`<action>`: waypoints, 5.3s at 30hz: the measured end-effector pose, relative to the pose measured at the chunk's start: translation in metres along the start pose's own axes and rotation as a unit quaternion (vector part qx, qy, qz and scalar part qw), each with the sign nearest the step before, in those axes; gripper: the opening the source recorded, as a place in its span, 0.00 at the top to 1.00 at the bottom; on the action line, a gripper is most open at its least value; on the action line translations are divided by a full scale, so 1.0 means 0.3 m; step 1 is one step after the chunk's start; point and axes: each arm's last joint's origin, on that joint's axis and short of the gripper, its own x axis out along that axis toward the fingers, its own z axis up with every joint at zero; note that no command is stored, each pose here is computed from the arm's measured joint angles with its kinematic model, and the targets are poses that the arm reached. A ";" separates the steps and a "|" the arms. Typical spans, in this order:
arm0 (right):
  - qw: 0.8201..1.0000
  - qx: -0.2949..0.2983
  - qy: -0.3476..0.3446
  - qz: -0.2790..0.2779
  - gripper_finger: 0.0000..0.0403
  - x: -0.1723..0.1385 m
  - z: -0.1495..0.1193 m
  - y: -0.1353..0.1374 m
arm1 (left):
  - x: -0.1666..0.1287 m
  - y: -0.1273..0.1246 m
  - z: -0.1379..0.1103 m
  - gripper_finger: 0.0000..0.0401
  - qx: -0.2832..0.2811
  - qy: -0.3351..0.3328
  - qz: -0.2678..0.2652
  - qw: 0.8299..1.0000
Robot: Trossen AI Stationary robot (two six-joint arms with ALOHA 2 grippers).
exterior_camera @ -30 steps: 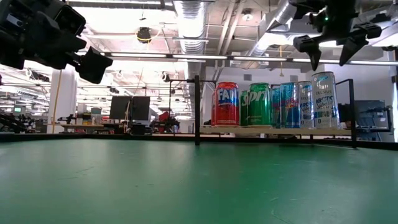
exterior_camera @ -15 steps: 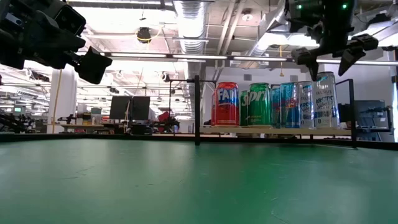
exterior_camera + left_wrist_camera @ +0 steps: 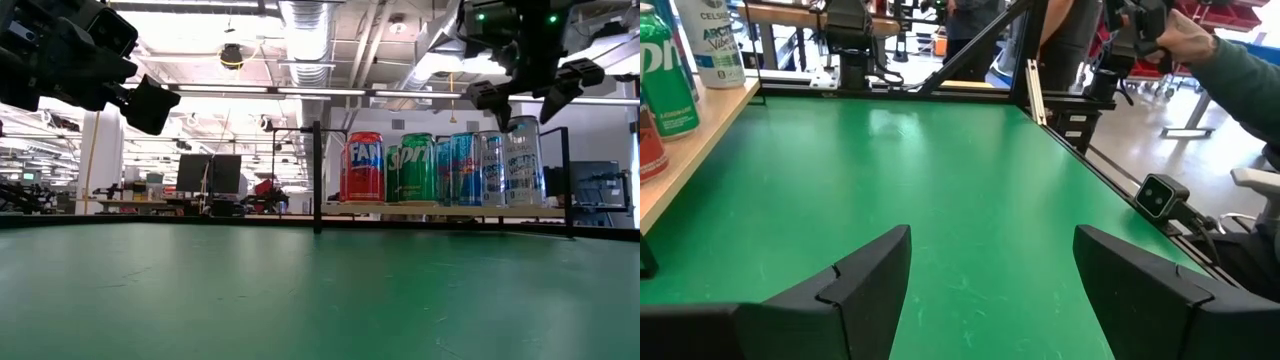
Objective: Place canned beverage on shelf
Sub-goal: Put the white-blue soda can on the shelf aligned with the other white-blue soda can, then return to Home Position
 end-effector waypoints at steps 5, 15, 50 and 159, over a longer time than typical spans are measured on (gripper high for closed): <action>1.000 -0.001 -0.006 0.018 0.23 0.002 0.007 0.019 | 0.000 0.000 0.000 0.34 -0.001 0.000 0.000 1.000; 0.999 -0.029 -0.006 0.015 0.35 0.010 0.013 0.020 | 0.000 0.000 0.000 0.34 -0.008 0.001 0.000 1.000; 0.975 -0.106 -0.092 0.171 0.36 -0.002 -0.004 -0.146 | 0.006 -0.002 0.064 0.34 -0.019 -0.033 0.012 0.999; 0.705 -0.074 -0.233 0.666 0.60 0.001 -0.278 -0.215 | -0.009 0.089 0.157 0.36 0.005 -0.073 0.135 0.988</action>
